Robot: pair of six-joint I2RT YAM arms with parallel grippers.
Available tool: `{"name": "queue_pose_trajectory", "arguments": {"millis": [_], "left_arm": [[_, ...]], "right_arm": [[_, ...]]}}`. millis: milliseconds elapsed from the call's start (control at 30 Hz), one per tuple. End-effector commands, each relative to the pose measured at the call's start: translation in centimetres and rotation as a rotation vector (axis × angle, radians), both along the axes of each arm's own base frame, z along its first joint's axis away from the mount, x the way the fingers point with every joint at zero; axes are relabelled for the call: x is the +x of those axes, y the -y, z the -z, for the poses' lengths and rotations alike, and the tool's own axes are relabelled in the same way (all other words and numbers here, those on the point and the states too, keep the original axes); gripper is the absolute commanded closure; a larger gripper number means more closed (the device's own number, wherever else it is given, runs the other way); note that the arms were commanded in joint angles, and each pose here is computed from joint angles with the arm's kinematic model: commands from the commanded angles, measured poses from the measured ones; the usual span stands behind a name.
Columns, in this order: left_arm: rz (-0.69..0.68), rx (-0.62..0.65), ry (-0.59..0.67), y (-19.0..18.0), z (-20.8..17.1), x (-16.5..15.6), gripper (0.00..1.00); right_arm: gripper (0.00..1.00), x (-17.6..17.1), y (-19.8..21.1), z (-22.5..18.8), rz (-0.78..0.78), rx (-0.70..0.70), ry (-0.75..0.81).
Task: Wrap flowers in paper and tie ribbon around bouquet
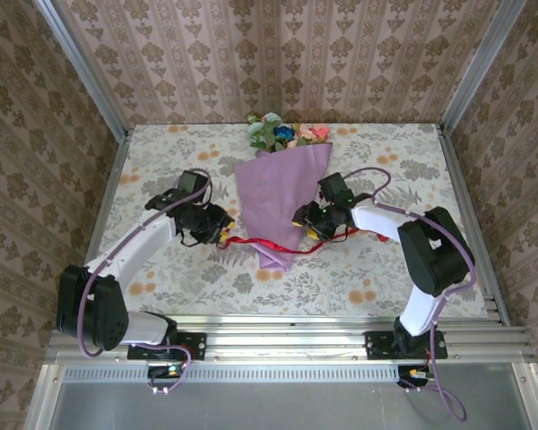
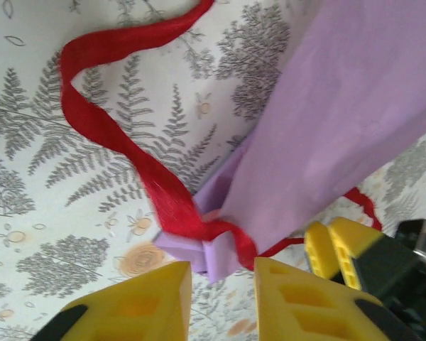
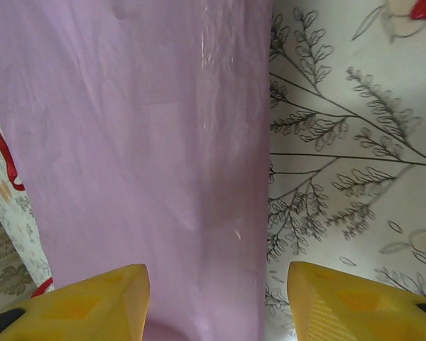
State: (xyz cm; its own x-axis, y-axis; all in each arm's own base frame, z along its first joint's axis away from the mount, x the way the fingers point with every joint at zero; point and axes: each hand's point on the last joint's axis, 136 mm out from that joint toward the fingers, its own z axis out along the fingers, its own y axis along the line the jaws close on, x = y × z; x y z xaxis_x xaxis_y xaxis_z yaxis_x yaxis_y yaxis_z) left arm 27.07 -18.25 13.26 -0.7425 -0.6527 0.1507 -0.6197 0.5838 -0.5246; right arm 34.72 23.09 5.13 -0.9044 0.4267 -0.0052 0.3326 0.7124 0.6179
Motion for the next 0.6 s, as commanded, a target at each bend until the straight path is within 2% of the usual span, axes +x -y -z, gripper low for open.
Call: {"name": "queue_pose_trajectory", "arguments": {"millis": [0, 167, 300, 400, 567], "left_arm": [[0.046, -0.004, 0.017, 1.2, -0.9, 0.4, 0.7], [0.171, -0.133, 0.003, 7.9, -0.1, 2.3, 0.73], [0.239, -0.144, -0.055, 10.9, 2.8, 2.4, 0.8], [0.262, -0.111, -0.098, 10.9, 5.7, 2.1, 0.85], [0.292, -0.007, -0.174, 8.3, 10.2, 0.5, 0.93]], "right_arm": [[0.45, 0.3, -1.5, -0.1, -0.025, 0.073, 0.009], [0.44, -0.5, -1.9, 1.1, -0.037, 0.093, -0.009], [0.44, -1.0, -2.1, 1.8, -0.051, 0.11, -0.011], [0.44, -1.2, -2.5, 2.2, -0.067, 0.147, -0.005], [0.44, -1.2, -3.1, 2.3, -0.079, 0.199, 0.022]]}}
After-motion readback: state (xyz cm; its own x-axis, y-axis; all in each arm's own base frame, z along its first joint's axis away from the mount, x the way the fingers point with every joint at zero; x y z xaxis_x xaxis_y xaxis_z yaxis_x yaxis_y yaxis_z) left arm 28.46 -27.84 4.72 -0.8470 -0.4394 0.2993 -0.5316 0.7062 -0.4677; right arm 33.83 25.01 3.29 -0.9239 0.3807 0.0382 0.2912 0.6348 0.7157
